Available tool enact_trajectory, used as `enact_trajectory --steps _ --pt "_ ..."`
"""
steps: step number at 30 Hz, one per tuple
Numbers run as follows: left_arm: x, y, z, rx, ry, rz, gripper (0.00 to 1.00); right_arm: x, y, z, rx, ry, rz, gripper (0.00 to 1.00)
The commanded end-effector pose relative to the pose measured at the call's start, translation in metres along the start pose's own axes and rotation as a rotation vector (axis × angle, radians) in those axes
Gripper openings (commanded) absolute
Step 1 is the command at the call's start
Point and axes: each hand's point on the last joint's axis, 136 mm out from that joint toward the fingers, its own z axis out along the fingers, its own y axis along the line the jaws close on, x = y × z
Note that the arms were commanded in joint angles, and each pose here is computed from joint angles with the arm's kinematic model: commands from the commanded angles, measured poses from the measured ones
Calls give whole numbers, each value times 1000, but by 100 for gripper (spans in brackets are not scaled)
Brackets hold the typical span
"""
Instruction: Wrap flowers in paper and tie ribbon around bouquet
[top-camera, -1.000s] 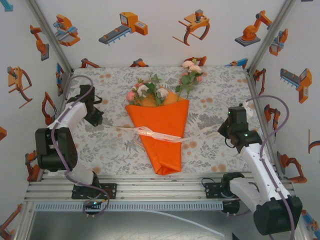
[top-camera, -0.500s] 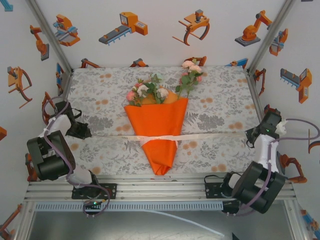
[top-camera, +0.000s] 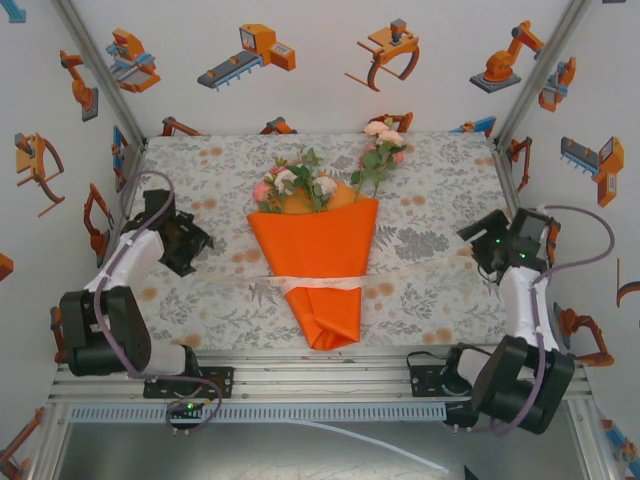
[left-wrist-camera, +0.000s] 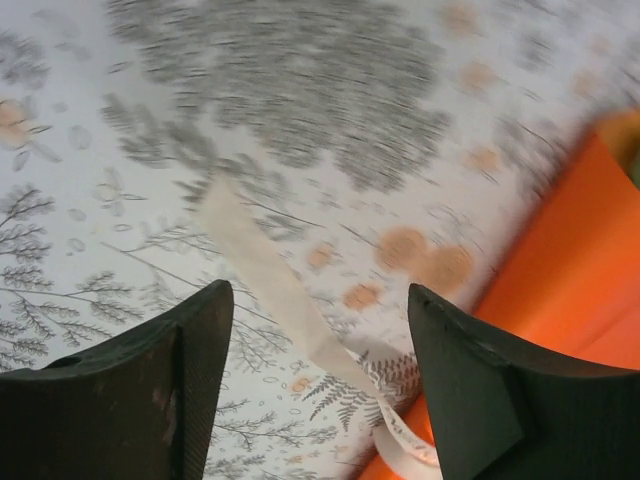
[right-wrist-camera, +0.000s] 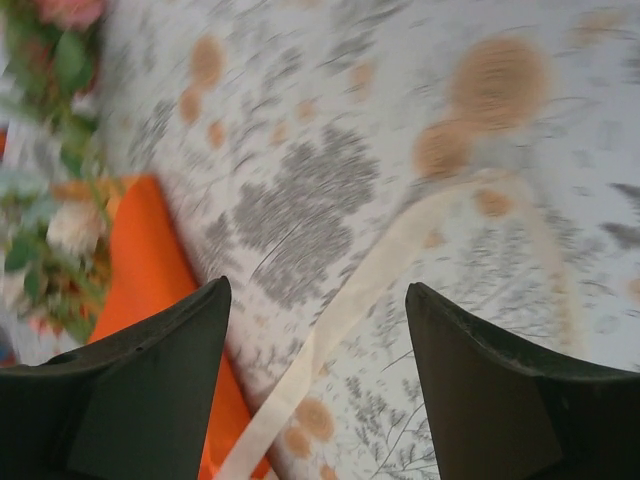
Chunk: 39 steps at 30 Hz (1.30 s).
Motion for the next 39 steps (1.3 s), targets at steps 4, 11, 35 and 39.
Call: enact_trajectory --steps 4,11,35,39 --pt "43 -93 -67 176 -145 764 69 101 91 -19 -353 207 -395 65" --pt "128 -101 -88 338 -131 1490 81 201 116 -34 -613 162 -1001 74" --pt "125 -87 -85 348 -239 1733 100 208 95 -21 -522 -133 -1148 75" --pt "121 -88 -88 336 -247 1731 100 206 87 -1 -435 -135 -1138 71"
